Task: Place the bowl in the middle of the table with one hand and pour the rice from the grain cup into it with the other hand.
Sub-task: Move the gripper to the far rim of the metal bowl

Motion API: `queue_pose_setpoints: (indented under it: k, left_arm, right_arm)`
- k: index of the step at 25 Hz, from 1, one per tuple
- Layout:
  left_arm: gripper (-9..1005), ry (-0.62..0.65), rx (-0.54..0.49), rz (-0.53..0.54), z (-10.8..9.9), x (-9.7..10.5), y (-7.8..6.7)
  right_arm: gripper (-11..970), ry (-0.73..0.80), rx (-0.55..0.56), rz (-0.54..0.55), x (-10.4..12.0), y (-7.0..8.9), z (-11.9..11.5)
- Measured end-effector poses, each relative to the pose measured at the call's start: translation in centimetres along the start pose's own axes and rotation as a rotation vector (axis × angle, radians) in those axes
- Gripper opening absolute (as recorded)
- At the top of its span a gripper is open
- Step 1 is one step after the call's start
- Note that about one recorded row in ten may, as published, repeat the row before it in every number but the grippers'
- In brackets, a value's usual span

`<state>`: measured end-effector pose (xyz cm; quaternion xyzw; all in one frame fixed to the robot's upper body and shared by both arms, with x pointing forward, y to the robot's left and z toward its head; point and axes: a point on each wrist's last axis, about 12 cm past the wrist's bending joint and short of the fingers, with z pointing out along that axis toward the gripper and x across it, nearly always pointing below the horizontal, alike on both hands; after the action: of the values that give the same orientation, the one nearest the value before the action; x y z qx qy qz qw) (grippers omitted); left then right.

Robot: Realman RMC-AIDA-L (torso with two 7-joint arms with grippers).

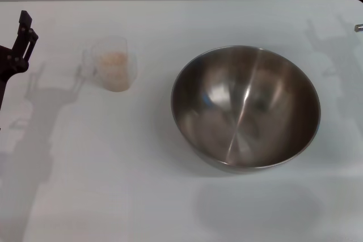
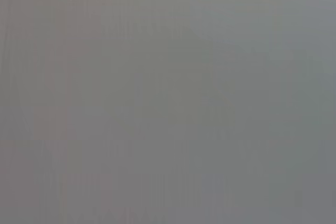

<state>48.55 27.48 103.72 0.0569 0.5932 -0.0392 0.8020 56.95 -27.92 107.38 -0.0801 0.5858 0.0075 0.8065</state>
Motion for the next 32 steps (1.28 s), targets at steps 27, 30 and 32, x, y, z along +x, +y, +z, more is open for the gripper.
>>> queue_pose_setpoints:
  k: [27,30,32]
  left_arm:
    - [831,0.004,-0.007,-0.005,-0.3,0.0,0.0]
    - [831,0.004,-0.007,-0.005,-0.3,0.0,0.0]
    - [831,0.003,-0.008,-0.005,-0.3,0.0,0.0]
  right_arm:
    - [754,0.024,0.003,0.074,0.0,0.3,0.6]
    - [754,0.097,-0.002,0.151,0.0,0.3,1.6]
    - [754,0.132,-0.030,0.185,-0.7,0.7,2.5]
